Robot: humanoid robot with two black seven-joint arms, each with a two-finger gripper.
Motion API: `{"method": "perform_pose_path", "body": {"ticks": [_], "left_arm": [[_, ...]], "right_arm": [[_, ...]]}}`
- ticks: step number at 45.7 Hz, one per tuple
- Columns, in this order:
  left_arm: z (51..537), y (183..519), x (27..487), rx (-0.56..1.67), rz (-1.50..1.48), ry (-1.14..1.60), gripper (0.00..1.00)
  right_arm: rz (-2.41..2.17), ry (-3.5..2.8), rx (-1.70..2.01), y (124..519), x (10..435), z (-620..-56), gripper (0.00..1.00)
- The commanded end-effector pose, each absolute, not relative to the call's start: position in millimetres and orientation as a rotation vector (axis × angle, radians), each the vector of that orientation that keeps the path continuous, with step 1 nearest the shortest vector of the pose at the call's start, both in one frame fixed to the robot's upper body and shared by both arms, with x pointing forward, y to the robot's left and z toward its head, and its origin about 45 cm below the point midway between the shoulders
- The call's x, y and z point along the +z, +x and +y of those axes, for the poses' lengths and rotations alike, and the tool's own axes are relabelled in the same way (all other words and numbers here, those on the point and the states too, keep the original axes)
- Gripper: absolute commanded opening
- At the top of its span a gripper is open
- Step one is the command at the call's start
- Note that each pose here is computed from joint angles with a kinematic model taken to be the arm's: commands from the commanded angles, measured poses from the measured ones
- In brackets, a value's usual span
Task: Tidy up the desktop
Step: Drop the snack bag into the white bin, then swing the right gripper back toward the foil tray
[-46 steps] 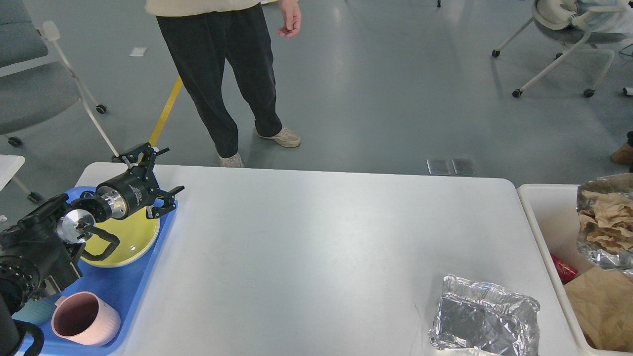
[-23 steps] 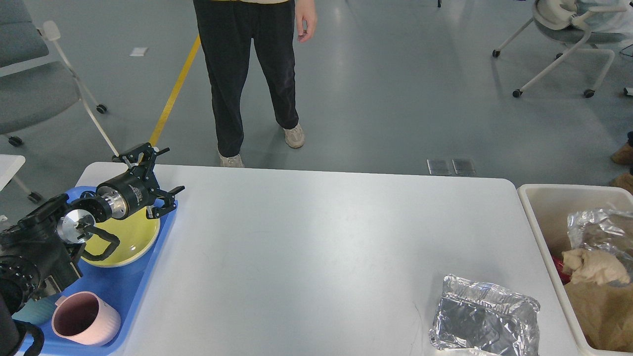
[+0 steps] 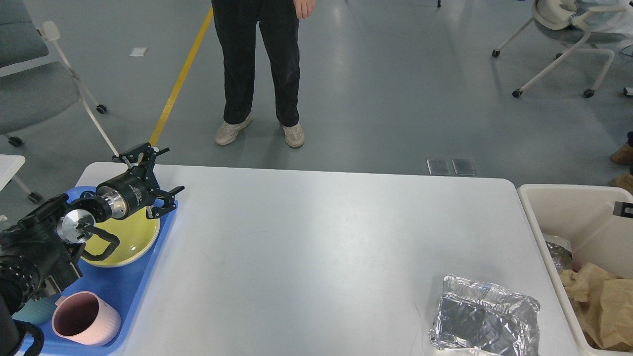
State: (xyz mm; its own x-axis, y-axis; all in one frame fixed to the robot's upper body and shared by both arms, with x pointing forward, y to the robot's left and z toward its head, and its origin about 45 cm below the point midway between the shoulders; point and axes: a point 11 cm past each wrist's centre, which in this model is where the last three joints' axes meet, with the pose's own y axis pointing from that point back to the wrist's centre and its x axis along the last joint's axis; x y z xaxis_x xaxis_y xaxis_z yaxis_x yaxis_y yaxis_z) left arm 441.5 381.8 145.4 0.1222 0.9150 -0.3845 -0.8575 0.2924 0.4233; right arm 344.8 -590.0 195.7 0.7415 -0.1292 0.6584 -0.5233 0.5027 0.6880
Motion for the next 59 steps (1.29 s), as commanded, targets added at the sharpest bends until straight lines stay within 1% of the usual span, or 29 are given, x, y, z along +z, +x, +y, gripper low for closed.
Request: {"method": "perform_pose_path", "body": {"ticks": [1,13,18,33,39,43,51,59], "left_arm": [[382,442,145,1.299,0.647,0.105,0.96],[382,442,145,1.298,0.647,0.107,0.96],[382,442,145,1.297,0.647,0.106,0.96],[382,442,145,1.297,0.647,0.106,0.96],[382,442,145,1.298,0.647,0.107,0.96],[382,442,145,1.297,0.647,0.106,0.96],[382,442,145,1.298,0.647,0.107,0.96],[382,442,145,1.297,0.647,0.106,0.96]], "right_arm": [[-0.749,1.069,0.266,361,220,-578,1.00],[-0.785,1.128,0.271,399,285,-555,1.00],[-0.784,1.152,0.247,404,313,-548,1.00],[-0.750,1.358,0.103,415,402,-500,1.00],[-0.692,1.420,0.066,416,417,-477,1.00],[-0.640,1.467,0.064,417,418,-453,1.00],[-0.520,1.613,0.074,415,410,-392,1.00],[-0.425,1.664,0.164,427,415,-331,1.00]]}}
